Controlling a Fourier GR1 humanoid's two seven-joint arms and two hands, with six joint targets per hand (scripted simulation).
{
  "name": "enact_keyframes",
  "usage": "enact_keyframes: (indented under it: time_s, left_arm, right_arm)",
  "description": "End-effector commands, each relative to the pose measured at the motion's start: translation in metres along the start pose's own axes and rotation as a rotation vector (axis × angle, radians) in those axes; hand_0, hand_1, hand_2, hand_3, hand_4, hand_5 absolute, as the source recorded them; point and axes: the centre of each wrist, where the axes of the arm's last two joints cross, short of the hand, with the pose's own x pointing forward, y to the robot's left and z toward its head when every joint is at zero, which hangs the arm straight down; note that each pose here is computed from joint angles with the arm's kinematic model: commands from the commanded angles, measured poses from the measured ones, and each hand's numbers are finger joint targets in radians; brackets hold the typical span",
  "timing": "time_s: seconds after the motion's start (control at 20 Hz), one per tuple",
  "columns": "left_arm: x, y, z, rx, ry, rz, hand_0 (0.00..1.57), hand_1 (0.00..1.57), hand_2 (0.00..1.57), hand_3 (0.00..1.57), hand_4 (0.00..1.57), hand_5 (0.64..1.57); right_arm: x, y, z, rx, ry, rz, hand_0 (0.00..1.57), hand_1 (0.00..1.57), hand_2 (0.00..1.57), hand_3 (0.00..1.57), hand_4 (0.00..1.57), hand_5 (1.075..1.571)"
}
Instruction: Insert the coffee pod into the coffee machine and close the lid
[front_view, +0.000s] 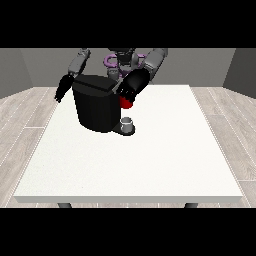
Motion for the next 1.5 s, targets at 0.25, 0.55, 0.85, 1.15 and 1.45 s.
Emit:
enact_keyframes:
  time_s: [0.25, 0.55, 0.85, 1.15, 1.45]
  left_arm:
    - [-0.007, 0.031, 0.008, 0.075, -0.030, -0.109, 1.00, 1.00, 1.02, 0.72, 0.00, 1.571]
    - [-0.021, 0.014, 0.012, 0.069, 0.013, -0.156, 0.00, 0.00, 0.67, 0.54, 0.00, 1.571]
    - [-0.001, 0.012, 0.001, 0.088, -0.011, -0.136, 0.00, 0.00, 0.53, 0.44, 0.00, 1.571]
    - [-0.025, -0.021, 0.011, -0.025, 0.016, -0.109, 0.00, 0.00, 0.30, 0.20, 0.00, 1.571]
    - [-0.016, -0.081, 0.009, -0.131, 0.033, 0.017, 0.00, 0.00, 0.00, 0.00, 0.00, 1.571]
  right_arm:
    - [0.023, 0.006, -0.010, 0.005, -0.050, 0.018, 0.00, 0.00, 0.00, 0.00, 0.19, 1.571]
    - [0.017, 0.012, 0.000, 0.026, -0.022, 0.030, 0.00, 0.00, 0.00, 0.00, 0.21, 1.571]
    - [0.009, 0.005, -0.006, 0.007, -0.007, 0.023, 0.00, 0.00, 0.00, 0.00, 0.00, 1.571]
    - [-0.017, -0.009, 0.006, -0.021, 0.095, 0.030, 0.00, 0.00, 0.00, 0.00, 0.14, 1.571]
    - [-0.063, -0.023, 0.033, -0.057, 0.204, -0.003, 0.00, 0.00, 0.00, 0.00, 0.00, 1.571]
